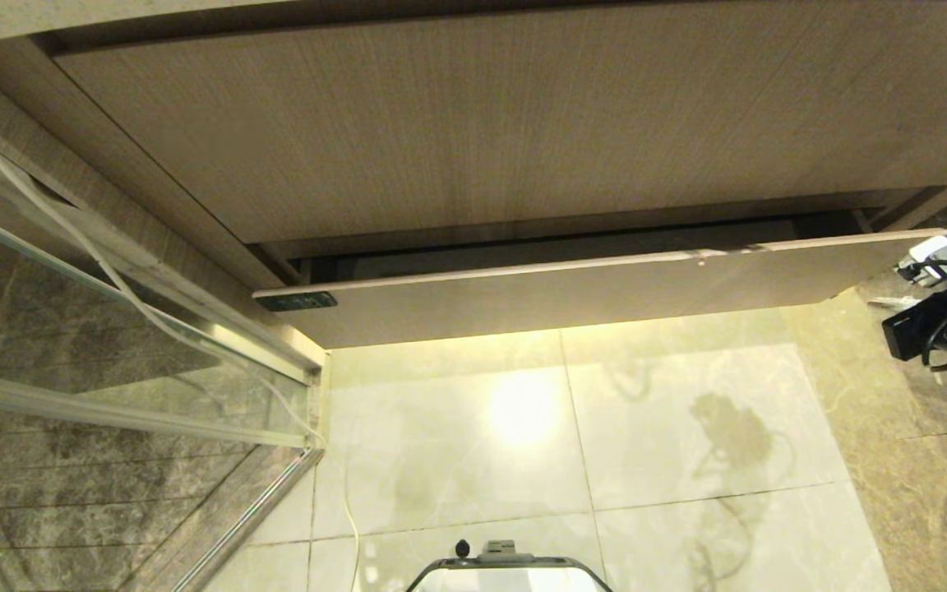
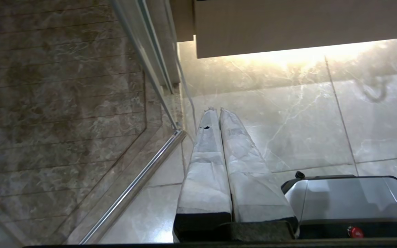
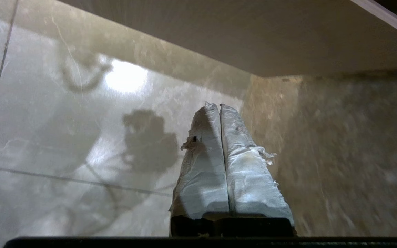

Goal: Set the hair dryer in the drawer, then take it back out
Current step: Close the drawer

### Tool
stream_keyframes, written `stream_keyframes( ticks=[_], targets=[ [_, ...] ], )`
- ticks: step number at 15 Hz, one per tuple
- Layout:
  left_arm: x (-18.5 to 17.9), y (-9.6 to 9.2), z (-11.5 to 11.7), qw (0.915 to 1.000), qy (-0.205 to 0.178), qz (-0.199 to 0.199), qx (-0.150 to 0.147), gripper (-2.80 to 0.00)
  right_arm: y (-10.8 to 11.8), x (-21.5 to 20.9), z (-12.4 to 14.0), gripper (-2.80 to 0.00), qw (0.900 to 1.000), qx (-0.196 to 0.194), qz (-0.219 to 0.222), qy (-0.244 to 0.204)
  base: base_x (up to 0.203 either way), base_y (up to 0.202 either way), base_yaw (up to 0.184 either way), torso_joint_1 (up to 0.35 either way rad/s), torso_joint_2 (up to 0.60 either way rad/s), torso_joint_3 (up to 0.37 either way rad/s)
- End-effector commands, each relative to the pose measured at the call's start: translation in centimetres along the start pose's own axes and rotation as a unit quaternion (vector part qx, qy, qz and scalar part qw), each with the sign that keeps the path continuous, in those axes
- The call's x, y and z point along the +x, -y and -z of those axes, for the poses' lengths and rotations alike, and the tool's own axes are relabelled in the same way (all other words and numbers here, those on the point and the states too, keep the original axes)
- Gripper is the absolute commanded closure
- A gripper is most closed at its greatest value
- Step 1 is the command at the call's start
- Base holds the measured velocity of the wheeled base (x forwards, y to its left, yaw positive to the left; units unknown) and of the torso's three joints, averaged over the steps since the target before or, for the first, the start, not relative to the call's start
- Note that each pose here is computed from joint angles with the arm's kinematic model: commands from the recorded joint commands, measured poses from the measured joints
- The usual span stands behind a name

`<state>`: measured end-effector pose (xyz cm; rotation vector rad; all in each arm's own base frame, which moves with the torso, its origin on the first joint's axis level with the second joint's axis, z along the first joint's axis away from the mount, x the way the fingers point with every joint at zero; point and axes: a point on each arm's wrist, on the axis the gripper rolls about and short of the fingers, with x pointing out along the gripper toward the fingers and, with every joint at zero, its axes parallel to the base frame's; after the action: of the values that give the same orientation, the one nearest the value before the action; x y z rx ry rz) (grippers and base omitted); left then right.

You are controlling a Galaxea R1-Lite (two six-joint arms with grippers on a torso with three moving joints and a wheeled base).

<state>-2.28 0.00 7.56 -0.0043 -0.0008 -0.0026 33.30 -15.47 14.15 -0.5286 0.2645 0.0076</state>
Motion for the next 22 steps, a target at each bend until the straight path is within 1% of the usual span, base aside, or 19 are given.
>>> stream_keyframes(
  ticks=[1, 3, 6, 7, 8, 10, 11, 13, 15, 19, 22],
  targets=[
    [0.0, 0.0, 0.0, 1.0, 0.0, 0.0, 0.0, 0.0, -0.6, 2.5, 1.9, 0.0, 1.0, 0.0, -0.017, 0.0, 0.0, 0.0, 0.0, 0.0, 0.0, 0.0],
    [0.0, 0.0, 0.0, 1.0, 0.0, 0.0, 0.0, 0.0, -0.5, 3.6, 2.2, 0.0, 1.0, -0.005, -0.015, 0.011, 0.0, 0.0, 0.0, 0.0, 0.0, 0.0],
    [0.0, 0.0, 0.0, 1.0, 0.0, 0.0, 0.0, 0.0, -0.4, 4.8, 1.9, 0.0, 0.998, -0.024, -0.01, 0.055, 0.0, 0.0, 0.0, 0.0, 0.0, 0.0],
    [0.0, 0.0, 0.0, 1.0, 0.0, 0.0, 0.0, 0.0, -0.4, 5.1, 1.8, 0.0, 0.997, -0.033, -0.013, 0.071, 0.0, 0.0, 0.0, 0.0, 0.0, 0.0],
    [0.0, 0.0, 0.0, 1.0, 0.0, 0.0, 0.0, 0.0, -0.3, 5.3, 1.7, 0.0, 0.995, -0.051, -0.013, 0.088, 0.0, 0.0, 0.0, 0.0, 0.0, 0.0],
    [0.0, 0.0, 0.0, 1.0, 0.0, 0.0, 0.0, 0.0, -0.2, 5.5, 1.6, 0.0, 0.993, -0.063, -0.007, 0.103, 0.0, 0.0, 0.0, 0.0, 0.0, 0.0],
    [0.0, 0.0, 0.0, 1.0, 0.0, 0.0, 0.0, 0.0, 0.0, 5.6, 1.4, 0.0, 0.991, -0.071, 0.003, 0.117, 0.0, 0.0, 0.0, 0.0, 0.0, 0.0],
    [0.0, 0.0, 0.0, 1.0, 0.0, 0.0, 0.0, 0.0, 0.3, 5.9, 1.3, 0.0, 0.989, -0.075, 0.01, 0.124, 0.0, 0.0, 0.0, 0.0, 0.0, 0.0],
    [0.0, 0.0, 0.0, 1.0, 0.0, 0.0, 0.0, 0.0, 0.6, 6.1, 0.9, 0.0, 0.986, -0.083, 0.023, 0.142, 0.0, 0.0, 0.0, 0.0, 0.0, 0.0],
    [0.0, 0.0, 0.0, 1.0, 0.0, 0.0, 0.0, 0.0, 1.1, 6.6, 0.6, 0.0, 0.976, -0.101, 0.052, 0.183, 0.0, 0.0, 0.0, 0.0, 0.0, 0.0],
    [0.0, 0.0, 0.0, 1.0, 0.0, 0.0, 0.0, 0.0, 1.5, 7.2, 0.4, 0.0, 0.974, -0.103, 0.06, 0.195, 0.0, 0.0, 0.0, 0.0, 0.0, 0.0]
  ],
)
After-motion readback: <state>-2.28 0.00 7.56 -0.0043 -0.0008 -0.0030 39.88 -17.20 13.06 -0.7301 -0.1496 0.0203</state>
